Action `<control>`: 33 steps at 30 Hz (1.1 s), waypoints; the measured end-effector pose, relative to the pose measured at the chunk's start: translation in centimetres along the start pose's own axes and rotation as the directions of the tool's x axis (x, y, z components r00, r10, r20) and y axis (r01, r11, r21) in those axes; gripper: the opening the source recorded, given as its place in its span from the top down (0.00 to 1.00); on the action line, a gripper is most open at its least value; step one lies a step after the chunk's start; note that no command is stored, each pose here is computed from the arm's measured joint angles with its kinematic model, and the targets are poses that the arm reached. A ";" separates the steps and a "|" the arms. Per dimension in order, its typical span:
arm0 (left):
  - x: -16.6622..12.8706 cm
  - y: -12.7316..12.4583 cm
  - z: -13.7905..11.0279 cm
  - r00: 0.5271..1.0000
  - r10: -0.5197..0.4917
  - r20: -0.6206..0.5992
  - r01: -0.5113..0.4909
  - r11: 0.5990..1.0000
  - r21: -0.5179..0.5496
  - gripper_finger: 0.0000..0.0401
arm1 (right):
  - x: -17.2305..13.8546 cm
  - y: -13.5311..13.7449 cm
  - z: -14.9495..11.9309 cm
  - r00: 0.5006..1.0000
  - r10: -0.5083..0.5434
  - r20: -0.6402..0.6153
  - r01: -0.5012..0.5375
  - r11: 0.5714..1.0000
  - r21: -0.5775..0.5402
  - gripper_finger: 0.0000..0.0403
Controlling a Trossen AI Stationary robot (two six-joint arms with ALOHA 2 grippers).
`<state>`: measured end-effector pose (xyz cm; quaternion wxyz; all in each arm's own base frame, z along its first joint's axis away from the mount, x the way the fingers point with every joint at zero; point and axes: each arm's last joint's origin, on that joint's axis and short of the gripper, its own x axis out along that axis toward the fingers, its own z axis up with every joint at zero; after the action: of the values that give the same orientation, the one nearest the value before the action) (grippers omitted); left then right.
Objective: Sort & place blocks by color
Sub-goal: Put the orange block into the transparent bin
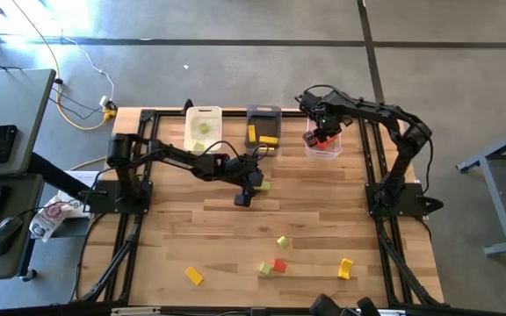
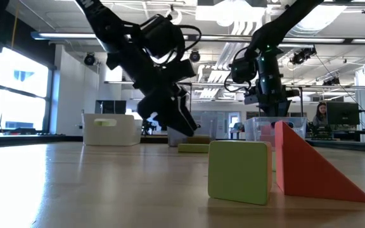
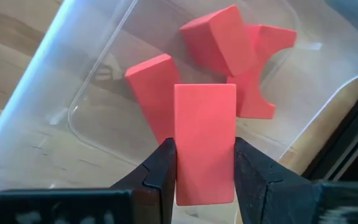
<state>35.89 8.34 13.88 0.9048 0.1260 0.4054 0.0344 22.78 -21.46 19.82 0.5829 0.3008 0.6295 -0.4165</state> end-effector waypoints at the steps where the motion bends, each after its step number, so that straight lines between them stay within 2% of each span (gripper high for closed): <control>1: 0.1 0.0 -0.1 1.000 0.002 -0.005 -0.002 1.000 0.005 0.39 | 0.1 0.0 0.0 1.000 0.000 -0.002 0.000 1.000 0.000 0.76; 10: 0.8 0.4 -0.7 1.000 0.002 -0.026 -0.002 1.000 -0.005 0.39 | 0.2 0.1 0.1 1.000 0.000 -0.006 0.000 1.000 -0.002 0.73; 17: 1.8 1.0 -1.9 0.998 -0.047 -0.045 0.044 0.998 -0.048 0.39 | 0.2 0.2 0.1 1.000 0.028 -0.013 -0.028 1.000 -0.004 0.72; 23: 1.9 0.9 -1.8 0.998 -0.057 -0.027 0.056 0.997 -0.049 0.39 | 0.1 0.5 0.0 1.000 0.021 -0.009 -0.022 0.998 -0.062 0.71; 26: 1.9 0.9 -1.7 0.997 -0.071 -0.016 0.070 0.996 -0.049 0.39 | 0.1 0.7 -0.1 1.000 0.019 -0.006 -0.020 0.996 -0.088 0.68; 33: 2.1 0.8 -1.9 0.996 -0.087 -0.025 0.086 0.995 -0.051 0.45 | -0.1 1.5 -0.4 1.000 0.020 0.002 -0.020 0.993 -0.118 0.54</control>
<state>35.88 9.85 11.32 0.9027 0.0854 0.4217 0.0068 23.88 -20.45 19.61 0.6047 0.2714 0.6492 -0.3732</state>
